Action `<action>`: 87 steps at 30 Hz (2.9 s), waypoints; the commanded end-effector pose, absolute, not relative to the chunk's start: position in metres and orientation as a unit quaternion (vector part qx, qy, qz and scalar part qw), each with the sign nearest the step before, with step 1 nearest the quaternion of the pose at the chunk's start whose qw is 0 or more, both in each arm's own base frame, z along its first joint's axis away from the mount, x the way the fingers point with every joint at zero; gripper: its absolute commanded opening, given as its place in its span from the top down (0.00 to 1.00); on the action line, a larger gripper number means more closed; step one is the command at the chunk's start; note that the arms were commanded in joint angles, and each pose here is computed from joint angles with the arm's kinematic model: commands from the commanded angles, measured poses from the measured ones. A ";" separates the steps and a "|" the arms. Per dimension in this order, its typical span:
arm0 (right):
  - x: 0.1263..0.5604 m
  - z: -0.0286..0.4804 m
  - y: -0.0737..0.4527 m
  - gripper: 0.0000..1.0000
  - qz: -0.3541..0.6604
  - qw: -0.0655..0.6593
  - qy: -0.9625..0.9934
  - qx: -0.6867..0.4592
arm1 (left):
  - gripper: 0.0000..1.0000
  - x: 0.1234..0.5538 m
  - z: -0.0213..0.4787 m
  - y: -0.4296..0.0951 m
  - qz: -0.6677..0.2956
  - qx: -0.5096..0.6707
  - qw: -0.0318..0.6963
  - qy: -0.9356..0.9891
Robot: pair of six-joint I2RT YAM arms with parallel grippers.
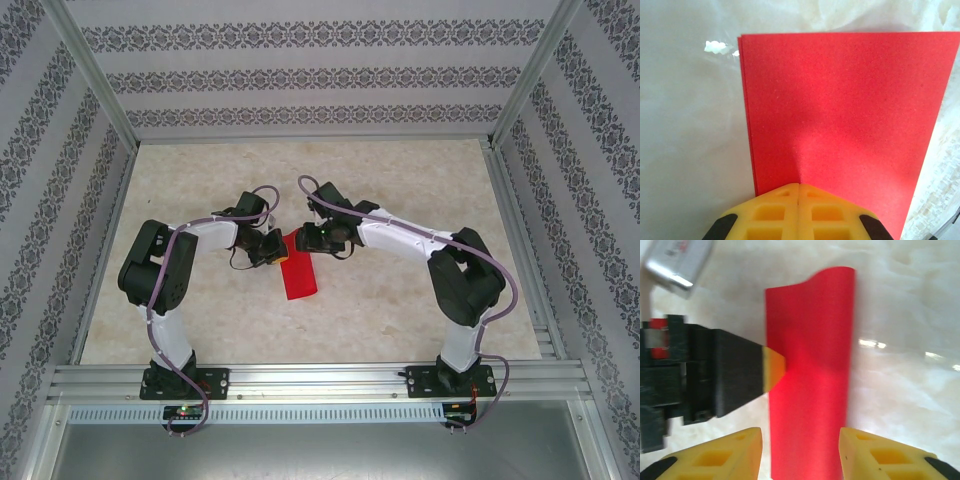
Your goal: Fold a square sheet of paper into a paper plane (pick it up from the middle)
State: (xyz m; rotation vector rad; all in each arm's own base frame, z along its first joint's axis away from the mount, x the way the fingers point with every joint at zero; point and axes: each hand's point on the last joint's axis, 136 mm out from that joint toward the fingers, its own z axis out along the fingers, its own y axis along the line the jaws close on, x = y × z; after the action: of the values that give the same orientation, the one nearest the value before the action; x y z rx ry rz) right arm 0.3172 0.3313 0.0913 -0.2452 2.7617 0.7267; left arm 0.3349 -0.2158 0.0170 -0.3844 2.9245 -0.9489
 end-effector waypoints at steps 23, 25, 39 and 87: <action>0.327 0.021 0.351 0.95 0.254 0.062 0.962 -0.079 | 0.99 0.305 -0.031 -0.192 -0.213 -0.152 -0.038 0.964; 0.326 0.016 0.348 0.95 0.251 0.058 0.963 -0.080 | 0.99 0.304 -0.032 -0.192 -0.210 -0.152 -0.039 0.965; 0.316 -0.009 0.308 0.93 0.238 0.048 0.966 -0.093 | 1.00 0.297 -0.042 -0.181 -0.177 -0.162 -0.048 0.970; 0.396 0.062 0.322 0.99 0.350 0.179 0.919 -0.026 | 1.00 0.288 -0.045 -0.179 -0.176 -0.141 -0.060 0.973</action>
State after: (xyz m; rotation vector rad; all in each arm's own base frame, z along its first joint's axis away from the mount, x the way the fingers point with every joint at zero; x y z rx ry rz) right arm 0.3748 0.3159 0.0222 -0.0751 2.7214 0.9880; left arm 0.3345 -0.2192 0.0147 -0.3509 2.9520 -0.9263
